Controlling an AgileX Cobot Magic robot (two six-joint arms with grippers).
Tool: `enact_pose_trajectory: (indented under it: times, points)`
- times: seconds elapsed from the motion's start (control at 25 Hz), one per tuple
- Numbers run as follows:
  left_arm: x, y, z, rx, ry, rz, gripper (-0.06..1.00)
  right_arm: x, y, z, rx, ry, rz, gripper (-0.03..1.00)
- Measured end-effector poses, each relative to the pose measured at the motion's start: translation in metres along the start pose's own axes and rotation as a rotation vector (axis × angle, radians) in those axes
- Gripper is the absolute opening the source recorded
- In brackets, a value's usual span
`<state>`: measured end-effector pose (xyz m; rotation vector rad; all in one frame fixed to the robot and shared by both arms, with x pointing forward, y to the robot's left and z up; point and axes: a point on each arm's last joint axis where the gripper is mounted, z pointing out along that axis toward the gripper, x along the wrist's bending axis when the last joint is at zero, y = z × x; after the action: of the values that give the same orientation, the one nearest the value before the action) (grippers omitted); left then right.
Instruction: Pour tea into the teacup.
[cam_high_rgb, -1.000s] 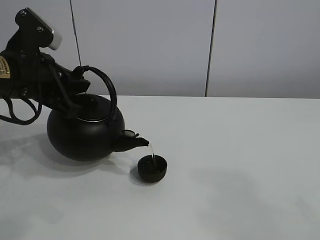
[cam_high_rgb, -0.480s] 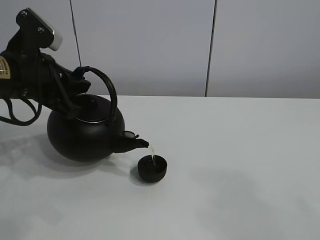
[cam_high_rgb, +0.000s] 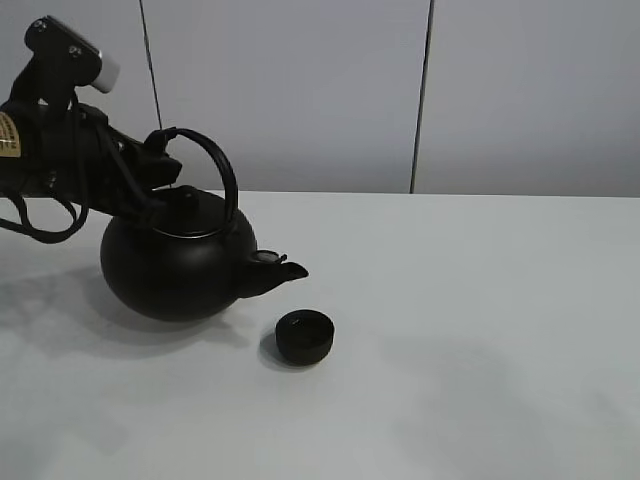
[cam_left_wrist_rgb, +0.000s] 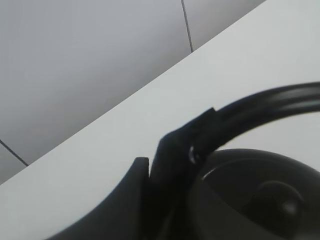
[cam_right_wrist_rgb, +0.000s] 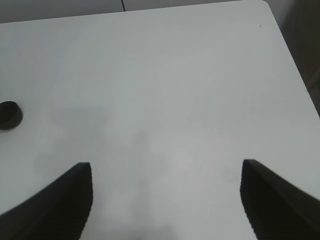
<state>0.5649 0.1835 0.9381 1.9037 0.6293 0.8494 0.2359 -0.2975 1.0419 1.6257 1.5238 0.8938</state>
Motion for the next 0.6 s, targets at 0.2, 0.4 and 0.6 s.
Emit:
enact_pose_trajectory:
  times: [0.2, 0.4, 0.6]
  points:
    - [0.0, 0.0013, 0.0, -0.014, 0.0, -0.032, 0.11, 0.0, 0.0, 0.0, 0.0, 0.0, 0.0, 0.56]
    - [0.0, 0.002, 0.0, -0.022, -0.001, -0.09, 0.11, 0.0, 0.0, 0.0, 0.0, 0.0, 0.0, 0.56]
    - [0.0004, 0.0018, -0.0001, -0.034, 0.009, -0.121, 0.11, 0.0, 0.0, 0.0, 0.0, 0.0, 0.0, 0.56]
